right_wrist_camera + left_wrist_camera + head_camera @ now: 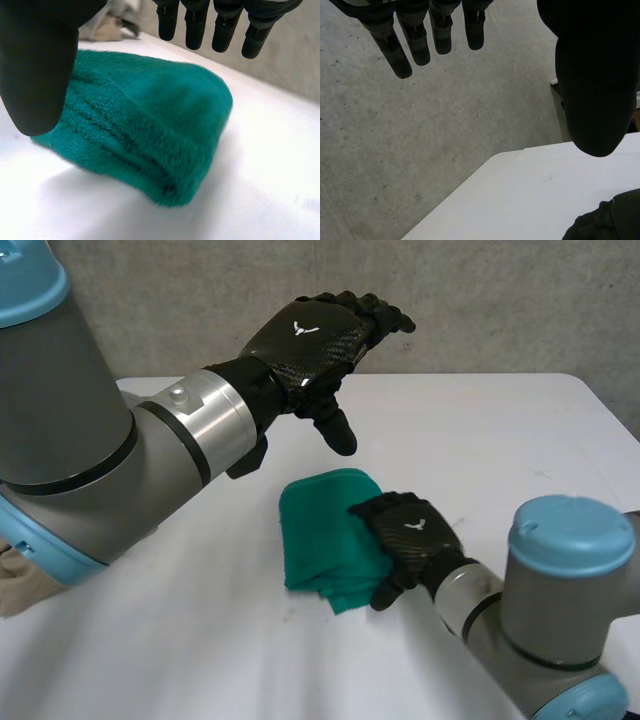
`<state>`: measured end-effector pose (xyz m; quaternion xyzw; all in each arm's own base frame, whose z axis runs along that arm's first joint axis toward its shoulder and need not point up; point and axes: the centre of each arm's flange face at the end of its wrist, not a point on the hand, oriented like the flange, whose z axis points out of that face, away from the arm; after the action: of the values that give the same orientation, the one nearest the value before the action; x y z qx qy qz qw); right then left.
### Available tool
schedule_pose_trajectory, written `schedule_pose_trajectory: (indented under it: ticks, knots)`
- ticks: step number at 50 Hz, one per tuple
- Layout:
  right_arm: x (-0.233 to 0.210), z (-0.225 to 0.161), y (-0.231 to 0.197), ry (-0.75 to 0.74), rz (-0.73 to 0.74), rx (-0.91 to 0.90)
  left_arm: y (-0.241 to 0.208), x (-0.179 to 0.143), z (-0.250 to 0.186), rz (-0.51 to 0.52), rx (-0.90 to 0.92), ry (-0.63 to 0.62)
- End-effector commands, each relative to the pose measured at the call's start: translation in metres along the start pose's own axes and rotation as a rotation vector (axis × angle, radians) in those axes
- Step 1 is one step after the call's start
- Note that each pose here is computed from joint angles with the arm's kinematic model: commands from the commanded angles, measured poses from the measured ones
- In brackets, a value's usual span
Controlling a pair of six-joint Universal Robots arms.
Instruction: Fold the laundry.
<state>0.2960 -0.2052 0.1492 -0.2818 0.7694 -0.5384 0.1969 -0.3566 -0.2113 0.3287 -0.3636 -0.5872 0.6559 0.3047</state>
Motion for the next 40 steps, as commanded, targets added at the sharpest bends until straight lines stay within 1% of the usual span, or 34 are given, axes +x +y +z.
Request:
schedule_pose_trajectory:
  ticks: [1,5,9,21,34,40]
  knots:
    - [0.03,0.002,0.012,0.083,0.324,-0.07,-0.002,0.004,-0.002,-0.003,0.001,0.008]
    - [0.046,0.009,0.018,0.116,0.344,-0.064,-0.001,0.008,-0.003,-0.003,-0.002,0.021]
    - [0.051,0.014,0.023,0.123,0.346,-0.064,0.0,0.011,-0.004,-0.006,-0.007,0.03]
    - [0.044,0.027,0.033,0.092,0.29,-0.062,0.002,0.01,-0.004,-0.008,-0.008,0.031]
    - [0.037,0.043,0.036,0.069,0.264,-0.051,0.006,0.011,-0.005,-0.016,-0.021,0.029]
    - [0.037,0.053,0.033,0.059,0.255,-0.019,0.008,0.011,-0.007,-0.022,-0.026,0.029]
